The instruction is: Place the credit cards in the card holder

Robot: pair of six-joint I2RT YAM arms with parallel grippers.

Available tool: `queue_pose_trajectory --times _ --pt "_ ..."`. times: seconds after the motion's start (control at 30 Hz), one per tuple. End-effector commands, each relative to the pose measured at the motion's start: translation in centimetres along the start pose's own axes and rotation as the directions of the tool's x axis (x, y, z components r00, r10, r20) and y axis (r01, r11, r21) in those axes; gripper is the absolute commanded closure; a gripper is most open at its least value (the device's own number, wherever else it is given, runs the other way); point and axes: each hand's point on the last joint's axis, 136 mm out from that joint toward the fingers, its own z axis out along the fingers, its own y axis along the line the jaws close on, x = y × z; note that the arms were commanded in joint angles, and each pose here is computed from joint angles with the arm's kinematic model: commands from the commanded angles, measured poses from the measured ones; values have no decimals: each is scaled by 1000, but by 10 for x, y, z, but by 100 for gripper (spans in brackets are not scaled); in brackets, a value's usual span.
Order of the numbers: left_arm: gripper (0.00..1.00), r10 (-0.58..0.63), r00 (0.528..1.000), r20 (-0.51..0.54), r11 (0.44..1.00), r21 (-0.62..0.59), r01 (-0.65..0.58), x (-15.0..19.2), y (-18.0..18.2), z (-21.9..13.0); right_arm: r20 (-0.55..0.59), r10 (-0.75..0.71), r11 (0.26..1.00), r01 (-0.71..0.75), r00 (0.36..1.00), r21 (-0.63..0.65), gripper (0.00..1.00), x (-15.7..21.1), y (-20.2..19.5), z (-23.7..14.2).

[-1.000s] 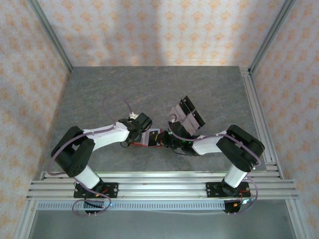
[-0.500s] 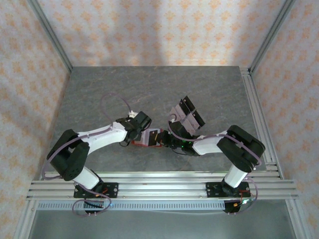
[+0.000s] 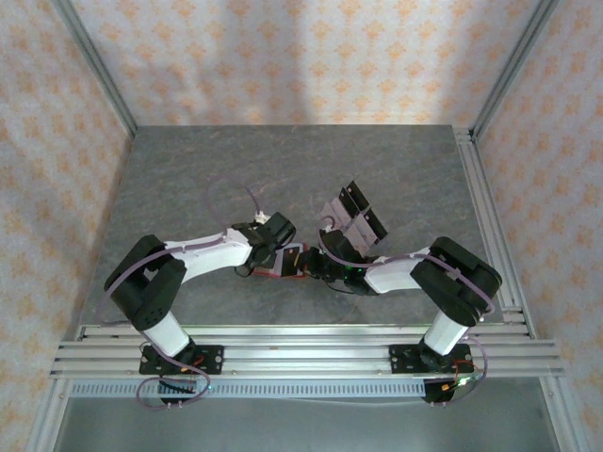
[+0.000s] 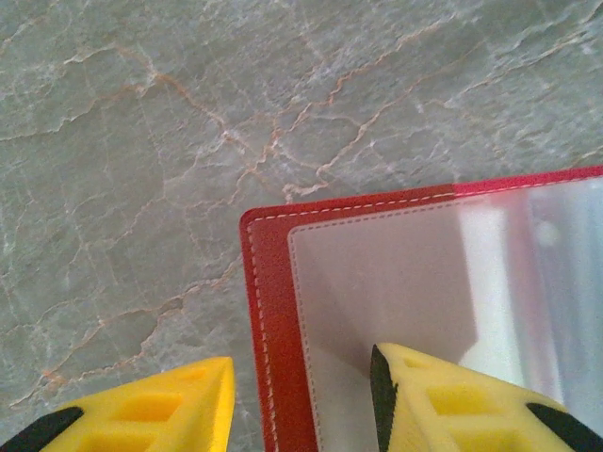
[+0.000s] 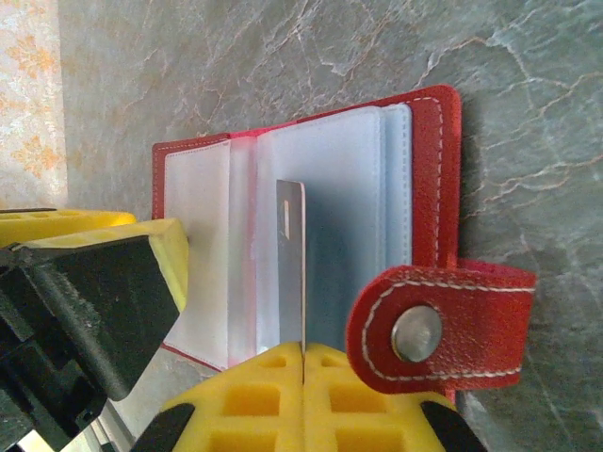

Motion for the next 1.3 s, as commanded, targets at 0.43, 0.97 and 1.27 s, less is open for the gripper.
queue_pose_trajectory --times 0.43,0.97,1.27 --pt "58 55 996 -68 990 -126 -64 24 19 15 27 -11 998 12 1000 -55 100 -14 20 -14" --pt "59 29 997 -68 992 -119 -37 24 17 15 7 -26 993 26 1000 -113 100 -22 48 -3" --pt "59 30 997 -73 992 -118 -39 25 16 15 -5 -44 994 43 999 -99 100 -20 37 16"
